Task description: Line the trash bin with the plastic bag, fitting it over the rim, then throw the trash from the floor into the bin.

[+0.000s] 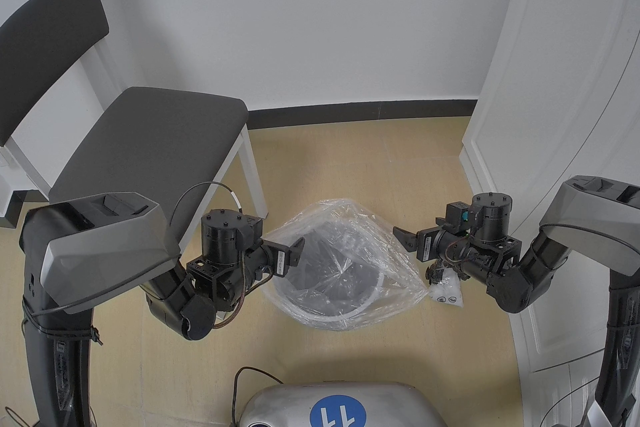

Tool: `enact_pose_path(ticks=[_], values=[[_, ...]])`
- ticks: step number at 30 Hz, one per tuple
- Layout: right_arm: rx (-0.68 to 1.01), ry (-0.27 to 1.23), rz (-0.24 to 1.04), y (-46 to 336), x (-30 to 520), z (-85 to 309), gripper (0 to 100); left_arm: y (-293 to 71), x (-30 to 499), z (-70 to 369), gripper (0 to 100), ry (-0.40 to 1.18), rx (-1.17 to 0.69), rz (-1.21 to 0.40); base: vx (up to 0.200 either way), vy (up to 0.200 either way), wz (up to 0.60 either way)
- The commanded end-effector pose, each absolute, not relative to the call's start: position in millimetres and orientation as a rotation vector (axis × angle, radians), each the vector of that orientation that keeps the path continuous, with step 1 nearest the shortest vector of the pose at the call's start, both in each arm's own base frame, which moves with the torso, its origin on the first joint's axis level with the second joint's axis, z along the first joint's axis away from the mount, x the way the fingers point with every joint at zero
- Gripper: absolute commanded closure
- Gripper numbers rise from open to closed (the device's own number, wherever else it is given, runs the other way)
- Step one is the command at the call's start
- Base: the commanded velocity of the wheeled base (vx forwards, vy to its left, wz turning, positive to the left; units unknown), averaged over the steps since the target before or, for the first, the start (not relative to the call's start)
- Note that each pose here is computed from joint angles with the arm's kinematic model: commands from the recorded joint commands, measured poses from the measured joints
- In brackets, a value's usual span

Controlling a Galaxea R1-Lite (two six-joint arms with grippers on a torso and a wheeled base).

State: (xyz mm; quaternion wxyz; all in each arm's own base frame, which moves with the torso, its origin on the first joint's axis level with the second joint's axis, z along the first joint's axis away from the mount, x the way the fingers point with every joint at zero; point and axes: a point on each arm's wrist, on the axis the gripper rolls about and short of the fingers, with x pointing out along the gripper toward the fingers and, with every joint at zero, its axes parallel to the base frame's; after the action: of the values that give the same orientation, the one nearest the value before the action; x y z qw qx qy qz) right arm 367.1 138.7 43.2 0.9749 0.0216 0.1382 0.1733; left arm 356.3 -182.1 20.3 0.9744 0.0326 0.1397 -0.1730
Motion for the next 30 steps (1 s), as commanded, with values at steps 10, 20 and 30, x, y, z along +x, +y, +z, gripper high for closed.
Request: enact_pose_path(ticks=[10,20,30], values=[[0.057,0.382,0.404,162.8,372.2,-13.7,0,-190.5,399.3,-5.1,0,0.410,0.195,-0.225,0.000,0.000,0.00],[0.063,0.391,0.357,153.5,398.6,-43.1,0,-187.1,435.5,-10.4,0,0.415,0.190,-0.182,0.000,0.000,0.00],[0.143,0.304,0.326,154.1,427.9,-43.6,0,-197.7,470.3,-4.5,0,0.291,0.162,-0.082,0.000,0.000,0.00]])
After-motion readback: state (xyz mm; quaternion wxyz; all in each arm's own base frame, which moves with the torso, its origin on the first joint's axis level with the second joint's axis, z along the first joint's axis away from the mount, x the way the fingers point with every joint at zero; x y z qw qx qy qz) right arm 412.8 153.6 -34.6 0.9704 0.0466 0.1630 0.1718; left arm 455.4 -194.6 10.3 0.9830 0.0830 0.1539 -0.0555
